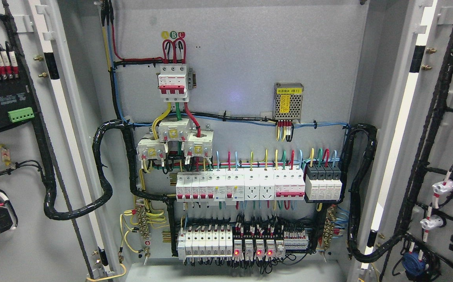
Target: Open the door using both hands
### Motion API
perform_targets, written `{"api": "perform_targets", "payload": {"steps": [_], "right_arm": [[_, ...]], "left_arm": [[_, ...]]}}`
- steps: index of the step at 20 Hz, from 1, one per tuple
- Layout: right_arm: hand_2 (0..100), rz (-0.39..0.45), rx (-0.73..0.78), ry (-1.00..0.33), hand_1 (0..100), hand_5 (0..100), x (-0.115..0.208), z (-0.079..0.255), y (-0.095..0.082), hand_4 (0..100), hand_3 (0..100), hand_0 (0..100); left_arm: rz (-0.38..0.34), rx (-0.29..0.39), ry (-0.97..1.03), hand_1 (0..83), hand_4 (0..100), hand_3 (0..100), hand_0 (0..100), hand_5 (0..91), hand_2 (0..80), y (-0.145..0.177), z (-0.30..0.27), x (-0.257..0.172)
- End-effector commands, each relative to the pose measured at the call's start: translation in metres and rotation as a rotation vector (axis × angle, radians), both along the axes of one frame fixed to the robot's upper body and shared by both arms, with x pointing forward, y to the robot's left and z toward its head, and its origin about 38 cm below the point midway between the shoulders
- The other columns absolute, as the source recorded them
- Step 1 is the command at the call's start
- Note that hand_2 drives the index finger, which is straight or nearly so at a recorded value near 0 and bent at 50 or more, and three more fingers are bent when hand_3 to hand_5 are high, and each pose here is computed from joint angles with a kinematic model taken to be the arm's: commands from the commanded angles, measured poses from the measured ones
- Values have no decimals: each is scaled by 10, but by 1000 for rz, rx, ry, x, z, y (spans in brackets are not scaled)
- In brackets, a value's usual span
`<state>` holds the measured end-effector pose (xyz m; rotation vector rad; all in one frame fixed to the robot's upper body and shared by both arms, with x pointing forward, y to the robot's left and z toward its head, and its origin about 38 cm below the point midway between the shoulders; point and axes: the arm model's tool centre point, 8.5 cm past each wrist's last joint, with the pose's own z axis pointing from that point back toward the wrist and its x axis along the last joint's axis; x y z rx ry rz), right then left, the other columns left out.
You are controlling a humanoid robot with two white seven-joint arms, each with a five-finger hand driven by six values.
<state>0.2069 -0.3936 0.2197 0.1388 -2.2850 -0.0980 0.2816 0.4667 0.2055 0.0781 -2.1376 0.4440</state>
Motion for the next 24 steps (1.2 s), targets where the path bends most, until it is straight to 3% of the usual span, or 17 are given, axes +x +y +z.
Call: {"api": "perform_targets", "payload": {"steps": [1,8,12,15,17,24], "right_arm": [[0,58,-11,-5,0,0,3,3,14,0,0,191],[0,139,-13,42,0,0,8,-10,35,0,0,191],[0,197,-122,87,0,0,6,-29,63,0,0,192],[0,241,-136,126,0,0,4,-44,78,0,0,192],[0,270,-162,157,0,0,0,-56,89,0,0,192],[0,322,-202,363,0,0,-14,-129,106,0,0,192]], "left_arm": [[-79,4,3,0,0,0,0,0,0,-26,0,2],[-199,-4,30,0,0,0,0,0,0,-68,-9,-6],[-234,-16,60,0,0,0,0,0,0,-81,-20,-8],[-269,53,91,0,0,0,0,0,0,-100,-30,-9],[-300,95,127,0,0,0,0,0,0,-119,-45,-14],[-431,98,341,0,0,0,0,0,0,-185,-127,-39]]}}
